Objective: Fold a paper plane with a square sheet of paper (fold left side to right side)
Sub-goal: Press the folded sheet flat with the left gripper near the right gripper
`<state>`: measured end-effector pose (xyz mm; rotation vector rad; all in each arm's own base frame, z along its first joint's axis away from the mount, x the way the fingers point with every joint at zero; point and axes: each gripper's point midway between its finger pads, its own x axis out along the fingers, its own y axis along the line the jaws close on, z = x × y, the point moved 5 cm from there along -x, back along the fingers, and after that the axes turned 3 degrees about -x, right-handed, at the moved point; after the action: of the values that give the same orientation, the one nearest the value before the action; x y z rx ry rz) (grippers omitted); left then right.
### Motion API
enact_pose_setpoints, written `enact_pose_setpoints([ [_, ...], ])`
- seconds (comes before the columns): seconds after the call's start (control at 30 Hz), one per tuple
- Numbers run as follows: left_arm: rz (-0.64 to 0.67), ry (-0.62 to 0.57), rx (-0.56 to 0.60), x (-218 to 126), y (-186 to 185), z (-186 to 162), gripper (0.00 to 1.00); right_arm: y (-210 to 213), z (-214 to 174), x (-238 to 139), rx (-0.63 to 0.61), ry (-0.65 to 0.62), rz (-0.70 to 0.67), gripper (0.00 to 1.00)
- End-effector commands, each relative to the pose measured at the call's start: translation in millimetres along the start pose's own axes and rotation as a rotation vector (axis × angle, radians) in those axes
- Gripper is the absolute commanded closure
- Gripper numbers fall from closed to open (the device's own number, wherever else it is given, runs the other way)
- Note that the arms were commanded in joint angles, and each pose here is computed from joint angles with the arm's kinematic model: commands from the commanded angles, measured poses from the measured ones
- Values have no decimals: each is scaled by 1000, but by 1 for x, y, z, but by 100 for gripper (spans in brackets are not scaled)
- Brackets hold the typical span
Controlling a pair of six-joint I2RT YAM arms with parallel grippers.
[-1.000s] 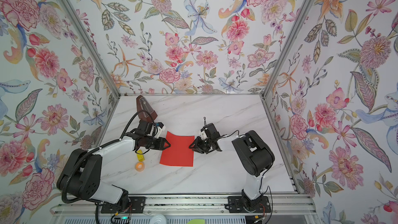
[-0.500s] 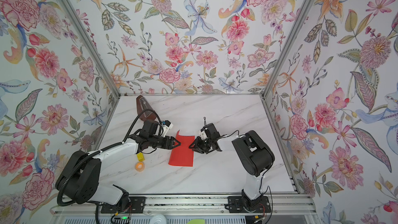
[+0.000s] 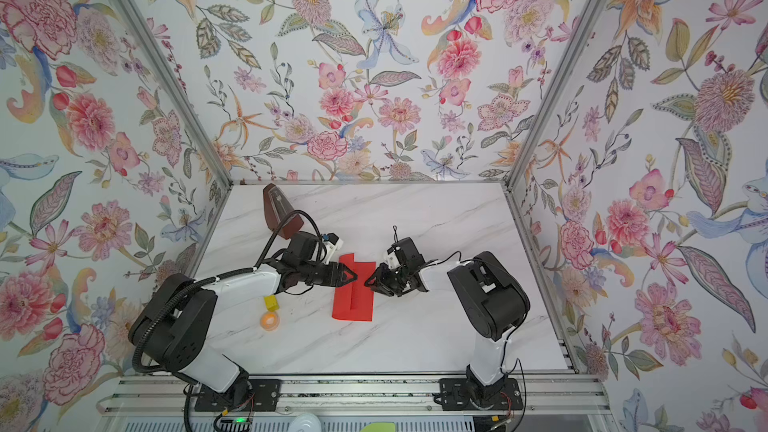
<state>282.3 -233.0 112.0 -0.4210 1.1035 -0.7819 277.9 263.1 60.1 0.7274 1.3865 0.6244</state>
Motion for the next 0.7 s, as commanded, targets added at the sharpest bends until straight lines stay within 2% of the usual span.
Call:
enact_pose_setpoints([
  [0.0,25,-34,6,1,1,7,47,-10,-3,-1,23,-7,-46,68],
  [0.33,49,-37,-14,3,8,5,76,-1,-3,-6,0,-24,-29,72],
  [0.57,51,-35,-24,6,11,4,86,11,-2,-13,-27,-47,3,73],
  [0.67,51,-35,-26,7,11,4,87,14,-1,-14,-26,-56,14,74],
])
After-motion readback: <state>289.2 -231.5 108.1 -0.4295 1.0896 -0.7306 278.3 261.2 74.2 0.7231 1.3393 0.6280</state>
